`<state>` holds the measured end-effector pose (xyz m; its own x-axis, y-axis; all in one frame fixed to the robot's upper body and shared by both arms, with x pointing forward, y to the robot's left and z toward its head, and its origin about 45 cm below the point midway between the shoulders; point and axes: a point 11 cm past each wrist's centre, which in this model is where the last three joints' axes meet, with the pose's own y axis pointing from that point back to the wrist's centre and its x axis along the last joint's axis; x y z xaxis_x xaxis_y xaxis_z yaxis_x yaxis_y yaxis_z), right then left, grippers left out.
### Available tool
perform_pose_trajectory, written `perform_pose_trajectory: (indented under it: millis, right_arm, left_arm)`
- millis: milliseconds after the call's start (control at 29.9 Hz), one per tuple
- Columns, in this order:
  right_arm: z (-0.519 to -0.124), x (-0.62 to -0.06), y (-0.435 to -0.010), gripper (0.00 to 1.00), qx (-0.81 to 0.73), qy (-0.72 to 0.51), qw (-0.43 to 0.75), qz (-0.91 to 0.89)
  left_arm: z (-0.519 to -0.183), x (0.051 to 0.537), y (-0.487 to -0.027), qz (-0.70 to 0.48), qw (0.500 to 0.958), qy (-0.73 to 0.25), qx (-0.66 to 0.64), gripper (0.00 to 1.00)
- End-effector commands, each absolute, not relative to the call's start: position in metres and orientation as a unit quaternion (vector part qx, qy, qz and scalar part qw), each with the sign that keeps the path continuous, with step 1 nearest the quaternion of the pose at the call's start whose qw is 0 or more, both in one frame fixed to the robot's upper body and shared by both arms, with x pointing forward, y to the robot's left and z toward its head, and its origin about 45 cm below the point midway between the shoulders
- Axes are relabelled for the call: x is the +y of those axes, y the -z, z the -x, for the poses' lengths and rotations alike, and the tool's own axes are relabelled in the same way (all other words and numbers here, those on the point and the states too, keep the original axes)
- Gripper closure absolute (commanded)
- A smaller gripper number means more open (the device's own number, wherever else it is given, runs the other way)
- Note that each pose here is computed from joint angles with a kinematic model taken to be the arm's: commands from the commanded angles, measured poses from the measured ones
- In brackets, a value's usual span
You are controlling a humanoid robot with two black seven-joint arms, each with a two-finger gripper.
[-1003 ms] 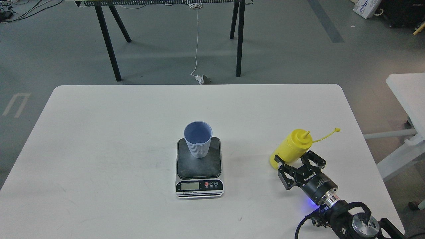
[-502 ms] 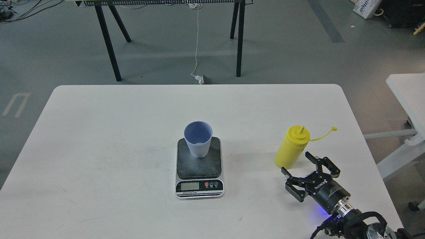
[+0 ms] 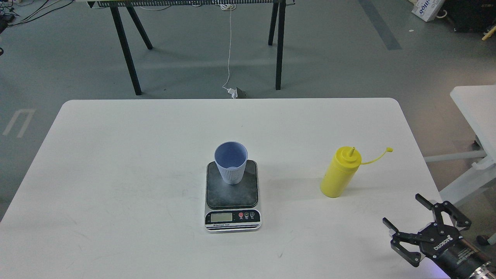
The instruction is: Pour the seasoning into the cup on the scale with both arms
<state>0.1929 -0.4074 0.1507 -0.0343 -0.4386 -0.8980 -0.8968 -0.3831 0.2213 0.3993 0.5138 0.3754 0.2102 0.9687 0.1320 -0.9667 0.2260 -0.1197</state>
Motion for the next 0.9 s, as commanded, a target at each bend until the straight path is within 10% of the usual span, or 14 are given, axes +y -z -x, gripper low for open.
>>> perform_pose_trajectory:
  millis: [0, 368, 869]
  right_arm:
    - [-0.254, -0.431, -0.186, 0.01, 0.511, -0.452, 0.216, 0.698]
    - [-0.380, -0.422, -0.213, 0.01, 0.509, -0.424, 0.203, 0.721]
    - [-0.404, -0.388, -0.188, 0.01, 0.497, -0.459, 0.212, 0.705]
  left_arm:
    - [-0.404, 0.505, -0.366, 0.010, 0.784, -0.616, -0.080, 0.01]
    - [-0.424, 0.435, -0.294, 0.046, 0.817, -0.574, 0.000, 0.01]
    - [-0.448, 0.400, -0.256, 0.089, 0.802, -0.589, 0.042, 0.01]
